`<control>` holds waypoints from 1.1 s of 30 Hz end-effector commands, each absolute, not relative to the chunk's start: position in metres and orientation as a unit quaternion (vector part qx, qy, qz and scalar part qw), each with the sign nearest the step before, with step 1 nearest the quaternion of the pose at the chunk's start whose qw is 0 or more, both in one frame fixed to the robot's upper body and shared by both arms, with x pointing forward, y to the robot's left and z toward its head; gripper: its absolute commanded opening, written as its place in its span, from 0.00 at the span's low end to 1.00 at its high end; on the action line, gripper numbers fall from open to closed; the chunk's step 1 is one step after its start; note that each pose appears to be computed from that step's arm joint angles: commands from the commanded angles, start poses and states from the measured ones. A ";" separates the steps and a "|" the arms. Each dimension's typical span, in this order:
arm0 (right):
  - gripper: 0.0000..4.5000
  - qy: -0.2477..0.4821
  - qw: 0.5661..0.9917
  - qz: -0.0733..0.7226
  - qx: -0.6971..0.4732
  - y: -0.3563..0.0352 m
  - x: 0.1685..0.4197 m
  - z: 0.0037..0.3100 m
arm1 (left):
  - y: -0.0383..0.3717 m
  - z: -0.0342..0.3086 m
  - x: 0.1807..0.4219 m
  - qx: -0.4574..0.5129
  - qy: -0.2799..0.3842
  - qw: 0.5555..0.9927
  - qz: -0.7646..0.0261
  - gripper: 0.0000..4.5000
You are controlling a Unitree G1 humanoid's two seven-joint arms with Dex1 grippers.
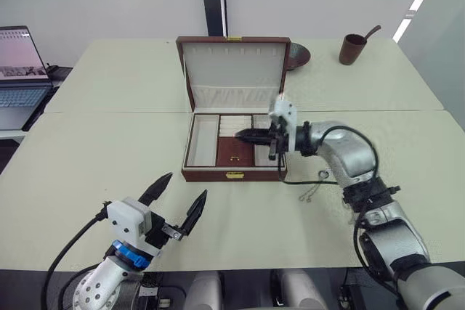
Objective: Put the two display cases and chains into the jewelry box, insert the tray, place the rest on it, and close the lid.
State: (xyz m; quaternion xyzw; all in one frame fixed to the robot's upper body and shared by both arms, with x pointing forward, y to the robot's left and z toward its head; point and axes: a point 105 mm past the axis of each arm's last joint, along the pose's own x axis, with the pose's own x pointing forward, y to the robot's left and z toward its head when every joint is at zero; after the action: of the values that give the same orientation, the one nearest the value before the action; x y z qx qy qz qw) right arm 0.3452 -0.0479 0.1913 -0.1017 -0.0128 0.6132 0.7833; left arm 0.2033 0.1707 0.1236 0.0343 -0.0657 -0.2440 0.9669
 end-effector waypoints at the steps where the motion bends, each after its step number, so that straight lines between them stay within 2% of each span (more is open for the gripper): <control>1: 0.18 0.009 0.795 0.600 -0.093 -0.084 0.342 0.193 | 0.190 0.133 0.211 0.048 -0.068 0.969 -0.232 1.00; 6: 0.51 0.048 0.817 0.571 -0.070 -0.137 0.332 0.188 | 0.227 0.139 0.225 0.059 -0.051 0.972 -0.223 1.00; 11: 0.83 0.076 0.867 0.484 -0.091 -0.198 0.328 0.169 | 0.273 0.136 0.242 0.078 -0.011 0.972 -0.219 1.00; 13: 1.00 0.087 0.893 0.431 -0.093 -0.232 0.327 0.160 | 0.292 0.140 0.249 0.094 -0.004 0.973 -0.210 1.00; 17: 1.00 0.103 0.923 0.353 -0.112 -0.278 0.320 0.145 | 0.320 0.151 0.260 0.108 0.006 0.976 -0.190 1.00; 21: 1.00 0.109 0.940 0.301 -0.114 -0.306 0.314 0.133 | 0.339 0.153 0.263 0.113 0.011 0.979 -0.170 1.00; 33: 1.00 0.095 0.966 0.220 -0.094 -0.338 0.313 0.115 | 0.359 0.139 0.261 0.103 0.007 0.988 -0.118 1.00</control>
State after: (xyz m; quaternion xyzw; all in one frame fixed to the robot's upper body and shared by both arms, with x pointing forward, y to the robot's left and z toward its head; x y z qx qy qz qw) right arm 0.3105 -0.3335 0.1017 -0.0866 0.1231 0.2289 0.9617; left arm 0.2629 0.3539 0.1227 0.0865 0.0375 -0.1306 0.9869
